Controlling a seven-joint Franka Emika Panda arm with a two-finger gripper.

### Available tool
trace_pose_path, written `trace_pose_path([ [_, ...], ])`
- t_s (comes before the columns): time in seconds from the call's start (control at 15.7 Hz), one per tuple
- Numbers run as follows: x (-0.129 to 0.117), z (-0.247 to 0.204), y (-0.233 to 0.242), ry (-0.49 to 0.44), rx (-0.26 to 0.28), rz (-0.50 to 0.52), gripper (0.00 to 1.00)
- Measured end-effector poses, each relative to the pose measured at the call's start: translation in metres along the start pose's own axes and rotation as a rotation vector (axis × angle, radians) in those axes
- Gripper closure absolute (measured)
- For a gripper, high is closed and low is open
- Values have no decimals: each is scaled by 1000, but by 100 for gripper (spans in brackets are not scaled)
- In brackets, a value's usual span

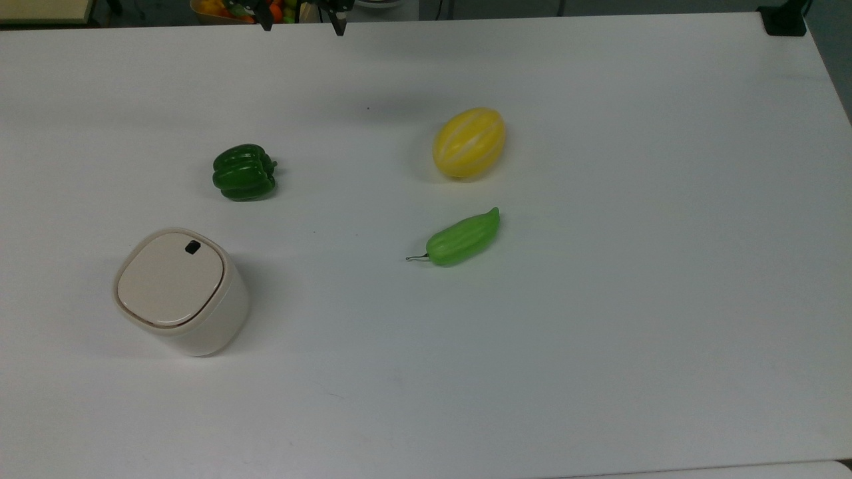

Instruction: Close garbage bin

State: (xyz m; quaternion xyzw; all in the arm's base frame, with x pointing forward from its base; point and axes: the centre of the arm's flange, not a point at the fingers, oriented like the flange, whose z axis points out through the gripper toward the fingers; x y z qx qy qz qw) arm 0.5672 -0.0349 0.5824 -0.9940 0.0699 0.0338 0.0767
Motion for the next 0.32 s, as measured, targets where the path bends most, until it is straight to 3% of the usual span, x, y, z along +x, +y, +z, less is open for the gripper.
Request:
trace_pose_path([
  [0.32, -2, -8, 7, 8, 1, 11, 0],
])
